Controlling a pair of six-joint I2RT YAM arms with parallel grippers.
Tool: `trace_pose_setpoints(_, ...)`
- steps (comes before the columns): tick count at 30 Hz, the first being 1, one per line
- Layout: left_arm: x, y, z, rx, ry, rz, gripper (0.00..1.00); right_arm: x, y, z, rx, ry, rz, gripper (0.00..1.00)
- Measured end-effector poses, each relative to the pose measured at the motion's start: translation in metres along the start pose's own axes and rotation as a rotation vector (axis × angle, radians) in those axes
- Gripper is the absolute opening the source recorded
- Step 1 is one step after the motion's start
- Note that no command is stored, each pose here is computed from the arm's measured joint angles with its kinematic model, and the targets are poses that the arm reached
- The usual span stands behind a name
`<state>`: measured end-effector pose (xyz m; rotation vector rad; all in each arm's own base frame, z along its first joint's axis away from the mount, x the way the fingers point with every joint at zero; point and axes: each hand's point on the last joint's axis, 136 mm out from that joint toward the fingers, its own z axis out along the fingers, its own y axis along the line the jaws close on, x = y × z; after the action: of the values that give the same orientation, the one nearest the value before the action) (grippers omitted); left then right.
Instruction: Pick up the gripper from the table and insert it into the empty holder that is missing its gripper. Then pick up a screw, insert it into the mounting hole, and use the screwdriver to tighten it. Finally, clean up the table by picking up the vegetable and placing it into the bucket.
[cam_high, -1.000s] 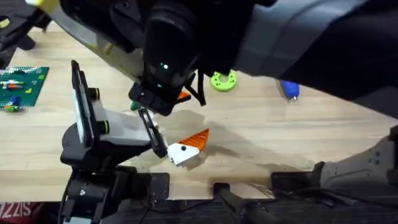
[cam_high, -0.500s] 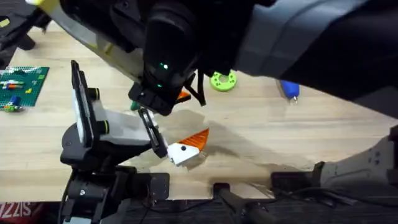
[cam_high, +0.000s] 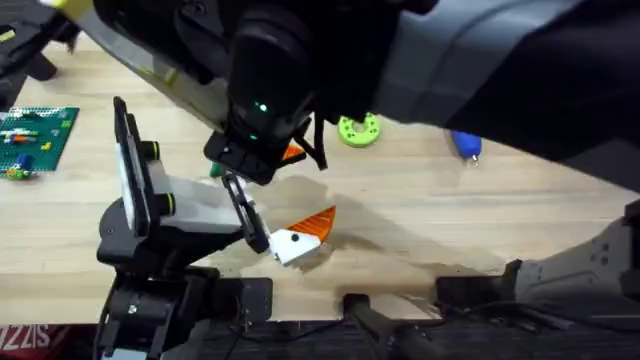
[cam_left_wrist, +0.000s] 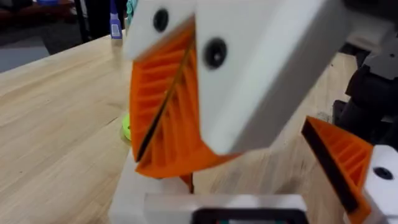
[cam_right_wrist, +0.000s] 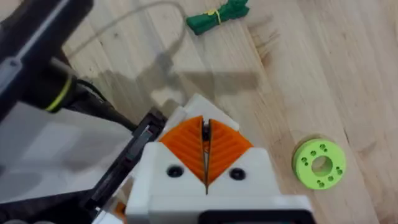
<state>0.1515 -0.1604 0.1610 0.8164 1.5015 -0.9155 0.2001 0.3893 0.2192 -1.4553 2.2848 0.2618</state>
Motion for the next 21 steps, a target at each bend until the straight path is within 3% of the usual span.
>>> trace_pose_setpoints(21, 0.0002, -0.0021, 0.0001, 0.011, 0.001, -0.003, 0.985, 0.0075, 0.0011, -0.0019, -0.011, 0.032, 0.031, 0.008)
